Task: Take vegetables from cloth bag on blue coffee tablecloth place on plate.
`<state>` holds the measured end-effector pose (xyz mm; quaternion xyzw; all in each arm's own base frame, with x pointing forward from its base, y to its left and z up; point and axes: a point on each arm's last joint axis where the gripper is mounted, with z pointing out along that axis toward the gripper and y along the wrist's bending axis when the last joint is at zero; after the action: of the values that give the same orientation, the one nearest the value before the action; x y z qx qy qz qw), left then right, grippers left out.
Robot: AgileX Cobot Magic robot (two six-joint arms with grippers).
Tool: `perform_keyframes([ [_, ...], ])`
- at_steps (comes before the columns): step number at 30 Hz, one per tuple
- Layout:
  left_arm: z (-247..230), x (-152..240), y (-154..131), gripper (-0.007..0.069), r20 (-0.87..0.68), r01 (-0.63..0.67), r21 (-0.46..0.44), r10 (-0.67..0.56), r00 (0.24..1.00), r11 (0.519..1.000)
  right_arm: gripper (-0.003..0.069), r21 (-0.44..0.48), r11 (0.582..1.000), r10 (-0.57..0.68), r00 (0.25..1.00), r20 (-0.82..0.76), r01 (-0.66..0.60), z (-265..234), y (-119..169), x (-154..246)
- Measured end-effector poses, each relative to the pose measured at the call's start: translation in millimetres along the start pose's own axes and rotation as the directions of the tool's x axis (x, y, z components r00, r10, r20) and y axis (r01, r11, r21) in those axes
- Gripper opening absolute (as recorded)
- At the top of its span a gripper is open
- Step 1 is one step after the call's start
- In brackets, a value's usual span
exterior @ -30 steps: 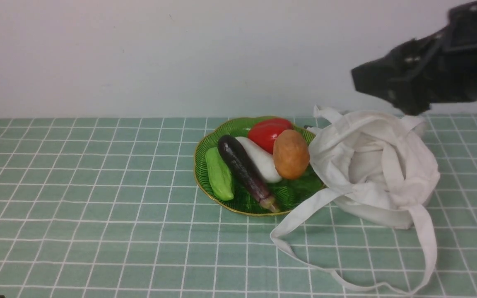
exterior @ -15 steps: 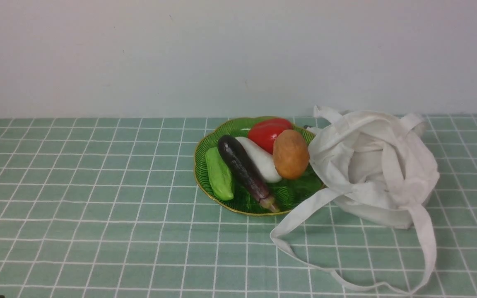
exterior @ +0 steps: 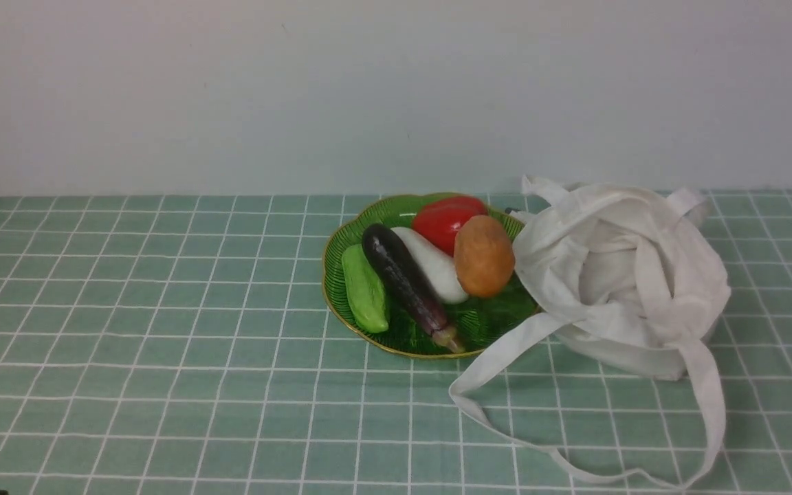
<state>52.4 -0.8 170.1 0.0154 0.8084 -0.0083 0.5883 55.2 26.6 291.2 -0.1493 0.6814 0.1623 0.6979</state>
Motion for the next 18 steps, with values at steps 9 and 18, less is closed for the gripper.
perform_keyframes([
  [9, 0, 0, 0, -0.0008, 0.000, 0.000, 0.000, 0.000, 1.000, 1.000, -0.0014, 0.002, 1.000, 0.001, 0.995, -0.103, -0.001, 6, -1, 36],
  [18, 0, 0, 0, -0.0008, 0.000, 0.000, 0.000, 0.000, 1.000, 1.000, -0.0014, 0.001, 1.000, -0.010, 0.983, -0.181, 0.010, 5, -1, 50],
])
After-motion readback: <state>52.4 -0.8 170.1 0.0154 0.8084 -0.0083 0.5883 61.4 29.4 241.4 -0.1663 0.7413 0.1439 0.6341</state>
